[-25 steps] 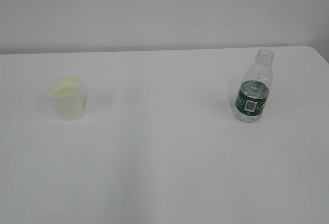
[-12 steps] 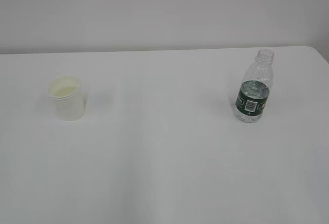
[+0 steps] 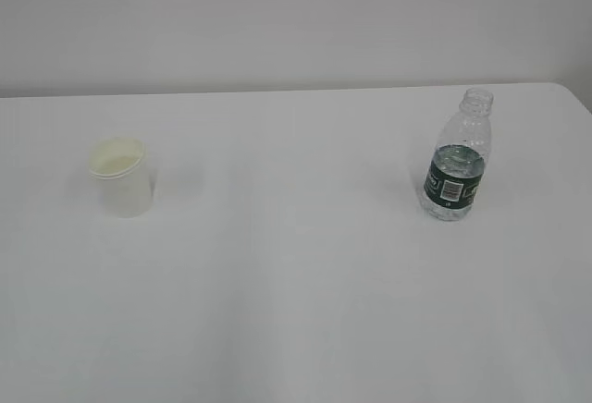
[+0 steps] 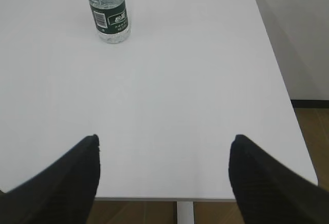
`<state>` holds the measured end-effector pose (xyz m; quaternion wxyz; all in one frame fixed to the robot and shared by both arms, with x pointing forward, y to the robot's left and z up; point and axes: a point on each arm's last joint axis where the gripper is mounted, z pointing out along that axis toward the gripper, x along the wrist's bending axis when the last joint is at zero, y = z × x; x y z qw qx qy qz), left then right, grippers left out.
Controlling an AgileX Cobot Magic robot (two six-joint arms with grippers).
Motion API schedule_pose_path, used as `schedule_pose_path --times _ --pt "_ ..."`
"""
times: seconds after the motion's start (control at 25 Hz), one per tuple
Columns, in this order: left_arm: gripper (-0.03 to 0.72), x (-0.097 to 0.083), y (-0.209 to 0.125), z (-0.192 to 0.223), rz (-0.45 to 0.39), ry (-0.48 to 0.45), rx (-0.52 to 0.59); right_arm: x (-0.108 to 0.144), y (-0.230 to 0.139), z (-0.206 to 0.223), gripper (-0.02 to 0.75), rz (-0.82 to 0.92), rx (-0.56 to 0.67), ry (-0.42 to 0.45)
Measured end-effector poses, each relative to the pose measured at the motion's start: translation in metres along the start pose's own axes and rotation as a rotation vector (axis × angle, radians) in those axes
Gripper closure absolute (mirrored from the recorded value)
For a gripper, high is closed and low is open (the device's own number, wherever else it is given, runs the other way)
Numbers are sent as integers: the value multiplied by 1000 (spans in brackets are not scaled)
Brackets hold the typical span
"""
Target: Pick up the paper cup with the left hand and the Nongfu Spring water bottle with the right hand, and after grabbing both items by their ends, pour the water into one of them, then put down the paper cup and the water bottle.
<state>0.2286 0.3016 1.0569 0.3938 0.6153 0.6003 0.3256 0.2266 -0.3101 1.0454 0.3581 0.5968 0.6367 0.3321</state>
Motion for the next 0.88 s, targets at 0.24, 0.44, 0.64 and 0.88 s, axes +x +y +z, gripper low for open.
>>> schedule_pose_path --times 0.24,0.44,0.64,0.88 --pt "238 0 0 1 1 2 1 0 0 2 148 -1 -6 -1" --pt "238 0 0 1 2 3 0 0 0 2 148 -1 -7 -1" --pt "238 0 0 1 2 3 0 0 0 2 148 -1 -7 -1" --pt "238 0 0 1 2 3 0 0 0 2 148 -1 -7 -1"
